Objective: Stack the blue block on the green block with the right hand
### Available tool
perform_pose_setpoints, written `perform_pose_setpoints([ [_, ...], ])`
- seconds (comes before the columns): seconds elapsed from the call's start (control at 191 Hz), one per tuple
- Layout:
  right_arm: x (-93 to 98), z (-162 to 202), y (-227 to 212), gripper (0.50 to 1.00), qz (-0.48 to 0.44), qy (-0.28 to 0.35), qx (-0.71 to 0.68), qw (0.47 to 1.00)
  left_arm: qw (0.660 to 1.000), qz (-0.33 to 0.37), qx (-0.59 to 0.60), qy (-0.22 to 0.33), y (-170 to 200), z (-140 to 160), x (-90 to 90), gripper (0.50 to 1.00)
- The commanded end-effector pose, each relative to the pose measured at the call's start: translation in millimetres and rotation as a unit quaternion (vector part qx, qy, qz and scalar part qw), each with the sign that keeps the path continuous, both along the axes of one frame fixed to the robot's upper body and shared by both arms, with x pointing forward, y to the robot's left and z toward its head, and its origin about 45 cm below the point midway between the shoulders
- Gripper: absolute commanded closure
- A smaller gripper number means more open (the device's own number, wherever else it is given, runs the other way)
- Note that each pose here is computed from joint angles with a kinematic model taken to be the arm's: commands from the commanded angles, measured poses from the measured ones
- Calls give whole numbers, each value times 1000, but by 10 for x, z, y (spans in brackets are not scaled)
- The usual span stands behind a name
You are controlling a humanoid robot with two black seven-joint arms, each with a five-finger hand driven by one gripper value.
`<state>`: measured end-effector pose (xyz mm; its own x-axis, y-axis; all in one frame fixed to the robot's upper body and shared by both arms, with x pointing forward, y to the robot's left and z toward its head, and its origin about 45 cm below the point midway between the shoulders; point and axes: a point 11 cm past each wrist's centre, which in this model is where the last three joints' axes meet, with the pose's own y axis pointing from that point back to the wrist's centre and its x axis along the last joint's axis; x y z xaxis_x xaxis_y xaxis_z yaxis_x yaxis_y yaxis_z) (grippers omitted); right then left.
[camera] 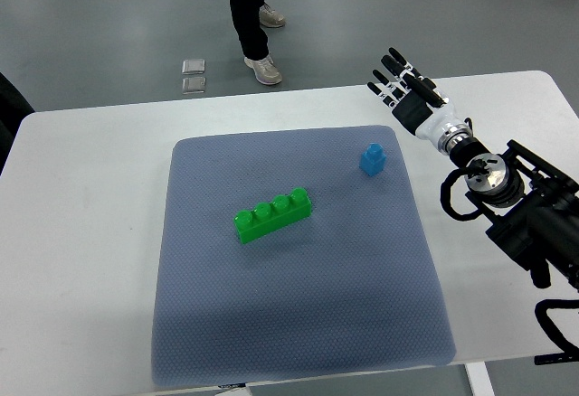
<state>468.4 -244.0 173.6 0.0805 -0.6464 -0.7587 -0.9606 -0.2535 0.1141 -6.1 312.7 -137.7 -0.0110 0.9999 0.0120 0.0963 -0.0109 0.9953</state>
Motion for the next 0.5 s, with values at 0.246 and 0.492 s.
perform_pose_setpoints([
  [0.246,27,48,4,576,4,-6,-10,1000,1000,0,-1,-1,-5,0,10,500],
  [0.492,53,149,123,579,38,-28,-42,998,1000,0,-1,-2,-10,0,12,500],
])
